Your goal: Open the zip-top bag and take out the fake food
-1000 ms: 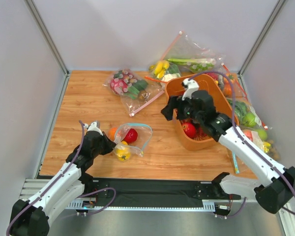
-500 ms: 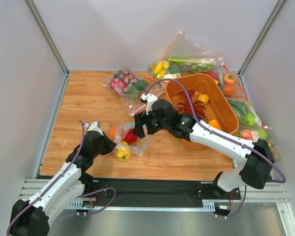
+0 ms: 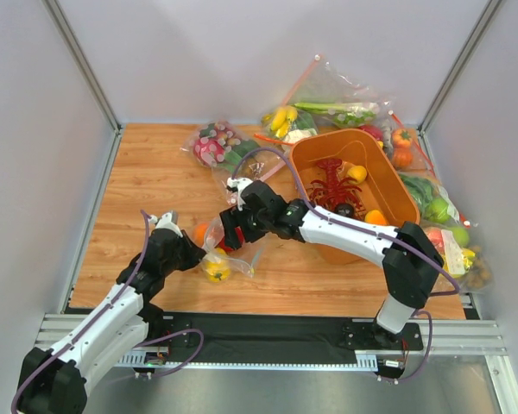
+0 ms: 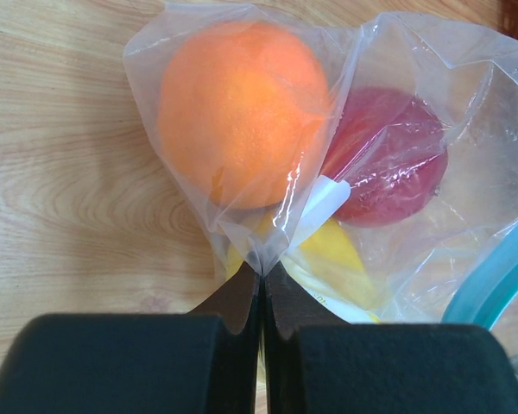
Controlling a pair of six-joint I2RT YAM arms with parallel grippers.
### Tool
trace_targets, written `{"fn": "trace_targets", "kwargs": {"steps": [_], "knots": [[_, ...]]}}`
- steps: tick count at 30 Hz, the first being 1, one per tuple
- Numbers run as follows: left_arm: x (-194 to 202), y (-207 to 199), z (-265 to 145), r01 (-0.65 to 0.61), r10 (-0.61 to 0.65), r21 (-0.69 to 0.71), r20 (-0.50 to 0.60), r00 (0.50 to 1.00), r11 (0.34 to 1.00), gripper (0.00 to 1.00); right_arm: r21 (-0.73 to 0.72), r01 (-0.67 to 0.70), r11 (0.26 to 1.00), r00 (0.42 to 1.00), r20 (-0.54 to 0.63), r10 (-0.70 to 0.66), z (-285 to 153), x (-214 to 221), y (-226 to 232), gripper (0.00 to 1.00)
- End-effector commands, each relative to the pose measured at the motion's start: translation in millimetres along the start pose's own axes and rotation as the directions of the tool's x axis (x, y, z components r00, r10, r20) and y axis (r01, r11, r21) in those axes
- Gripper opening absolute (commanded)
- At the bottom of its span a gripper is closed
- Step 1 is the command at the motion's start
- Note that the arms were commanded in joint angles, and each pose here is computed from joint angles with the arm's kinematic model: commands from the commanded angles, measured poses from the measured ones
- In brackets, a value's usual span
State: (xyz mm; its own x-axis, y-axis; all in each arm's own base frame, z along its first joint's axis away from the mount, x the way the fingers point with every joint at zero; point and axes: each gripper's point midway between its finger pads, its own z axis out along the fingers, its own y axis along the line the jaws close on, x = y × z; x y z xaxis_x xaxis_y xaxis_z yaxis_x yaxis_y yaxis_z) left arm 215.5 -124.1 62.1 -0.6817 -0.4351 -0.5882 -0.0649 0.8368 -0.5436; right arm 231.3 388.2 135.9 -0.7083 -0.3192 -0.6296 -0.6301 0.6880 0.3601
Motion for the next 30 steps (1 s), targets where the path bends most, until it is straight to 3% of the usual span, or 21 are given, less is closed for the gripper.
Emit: {"fn": "trace_targets", "kwargs": {"steps": [1,6,13,30], "knots": [[-9.9,-10.8,-0.5,-0.023,0.022,0.042,0.024,0.999,0.999,0.0,0.015,0.019,1.0,0.997,0.072,-0.02,9.1,-20.8,1.8,0.82],[-6.8,-10.8,0.9,-0.032,0.031,0.045,0.008,0.999,0.998,0.0,0.043,0.025,0.999,0.989,0.145,-0.031,27.6,-28.2,-8.4,0.84],[-7.2,-13.0,-1.4,-0.057,0.057,0.062,0.011,0.998,0.996,0.0,0.112,0.029,0.993,0.986,0.162,-0.047,54.8,-28.2,-24.6,0.83],[-7.9,-15.1,-4.3,-0.076,0.075,0.068,0.005,0.997,0.995,0.0,0.157,0.113,0.981,0.986,0.1,-0.13,85.4,-13.6,-25.0,0.83]]}}
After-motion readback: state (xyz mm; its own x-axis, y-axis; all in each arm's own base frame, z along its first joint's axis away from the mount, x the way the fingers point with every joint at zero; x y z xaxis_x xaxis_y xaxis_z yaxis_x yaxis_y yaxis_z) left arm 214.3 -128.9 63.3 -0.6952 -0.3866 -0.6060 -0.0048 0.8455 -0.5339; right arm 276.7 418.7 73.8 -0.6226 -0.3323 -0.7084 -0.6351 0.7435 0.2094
